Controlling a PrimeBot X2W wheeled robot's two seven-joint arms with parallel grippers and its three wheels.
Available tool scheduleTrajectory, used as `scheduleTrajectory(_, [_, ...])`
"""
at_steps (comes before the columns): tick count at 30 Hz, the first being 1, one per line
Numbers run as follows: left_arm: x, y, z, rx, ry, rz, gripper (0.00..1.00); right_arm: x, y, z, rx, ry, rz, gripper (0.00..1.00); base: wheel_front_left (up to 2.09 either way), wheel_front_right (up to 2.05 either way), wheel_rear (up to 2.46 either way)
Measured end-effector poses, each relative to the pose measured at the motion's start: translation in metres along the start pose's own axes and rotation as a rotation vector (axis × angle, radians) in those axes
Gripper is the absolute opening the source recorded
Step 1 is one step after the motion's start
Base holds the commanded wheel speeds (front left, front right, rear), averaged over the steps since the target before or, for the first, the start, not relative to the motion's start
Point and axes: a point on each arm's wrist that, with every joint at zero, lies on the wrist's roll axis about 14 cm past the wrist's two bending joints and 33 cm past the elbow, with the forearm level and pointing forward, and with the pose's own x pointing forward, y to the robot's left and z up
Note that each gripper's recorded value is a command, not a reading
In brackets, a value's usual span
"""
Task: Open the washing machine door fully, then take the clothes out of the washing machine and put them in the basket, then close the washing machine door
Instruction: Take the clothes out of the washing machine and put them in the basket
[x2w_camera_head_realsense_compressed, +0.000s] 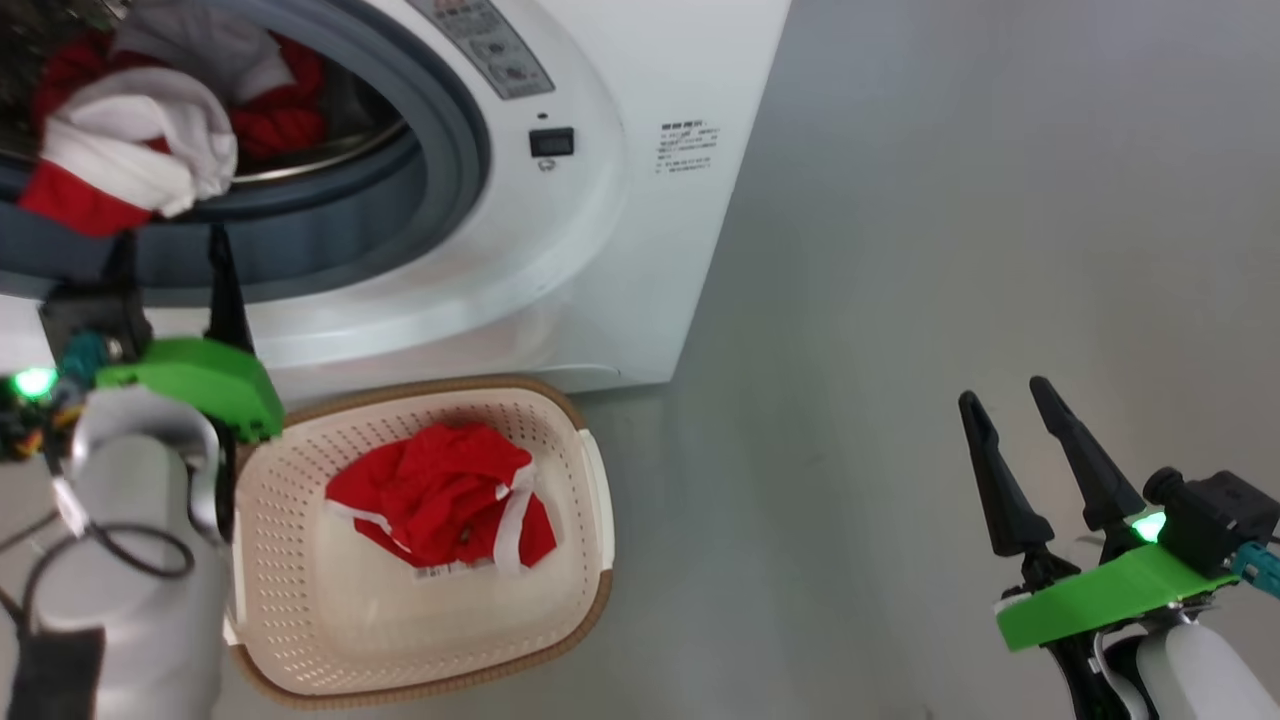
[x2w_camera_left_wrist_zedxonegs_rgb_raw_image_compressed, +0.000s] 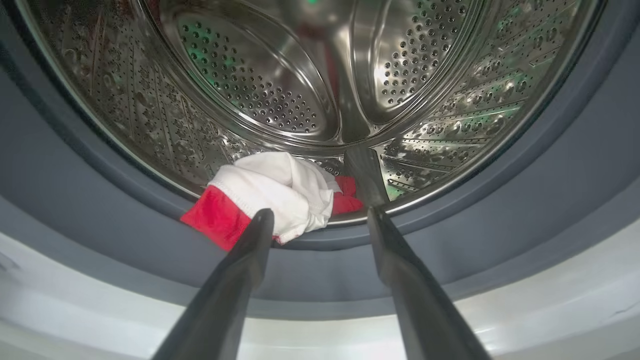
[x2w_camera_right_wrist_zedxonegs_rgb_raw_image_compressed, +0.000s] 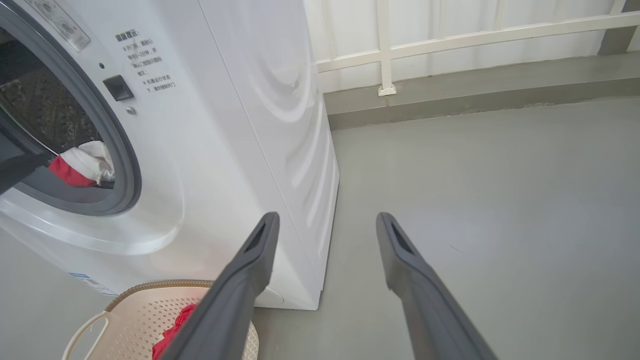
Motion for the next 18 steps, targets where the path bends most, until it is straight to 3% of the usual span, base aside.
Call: scheduleTrajectory(18, [0.068, 0.001, -0.033, 0.036, 0.160, 0.059, 1.00, 0.012, -0.021, -0.009, 0.003, 0.019, -0.070, 1.00, 0.00, 0.00, 0.00])
